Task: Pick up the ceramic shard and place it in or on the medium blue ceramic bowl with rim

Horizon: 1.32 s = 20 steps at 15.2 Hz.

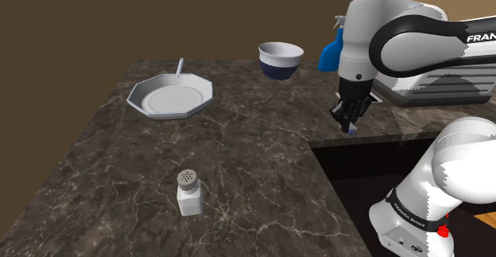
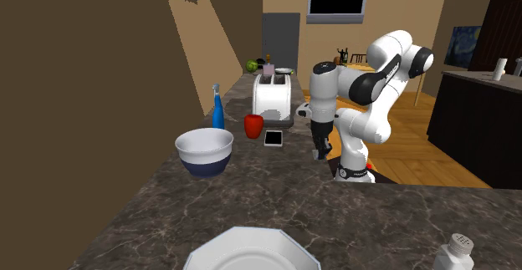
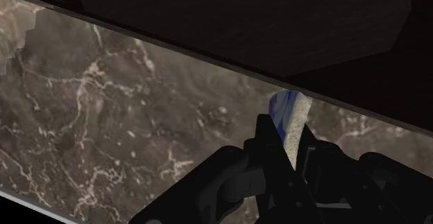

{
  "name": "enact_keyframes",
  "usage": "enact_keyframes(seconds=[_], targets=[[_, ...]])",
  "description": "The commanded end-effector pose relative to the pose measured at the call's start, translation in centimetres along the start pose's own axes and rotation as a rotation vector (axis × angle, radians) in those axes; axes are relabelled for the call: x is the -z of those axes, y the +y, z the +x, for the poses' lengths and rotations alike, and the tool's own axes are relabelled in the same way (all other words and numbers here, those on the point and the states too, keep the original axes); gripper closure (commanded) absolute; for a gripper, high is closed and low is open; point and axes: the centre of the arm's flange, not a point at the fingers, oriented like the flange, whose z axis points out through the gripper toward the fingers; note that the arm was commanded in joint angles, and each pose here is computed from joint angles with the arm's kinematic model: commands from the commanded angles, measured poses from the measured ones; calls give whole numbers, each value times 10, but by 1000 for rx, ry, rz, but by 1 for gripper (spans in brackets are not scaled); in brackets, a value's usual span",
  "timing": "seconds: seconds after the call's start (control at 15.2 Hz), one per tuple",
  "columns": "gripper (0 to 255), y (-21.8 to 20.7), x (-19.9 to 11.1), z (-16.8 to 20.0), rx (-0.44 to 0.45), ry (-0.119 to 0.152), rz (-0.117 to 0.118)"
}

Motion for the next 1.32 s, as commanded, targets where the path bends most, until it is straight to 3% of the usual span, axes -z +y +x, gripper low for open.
enact_keyframes(seconds=[0.0,0.2,1.25], targets=[[255,0,0,0,0,0,0],[255,0,0,0,0,0,0],[255,14,83,-11,0,0,0]])
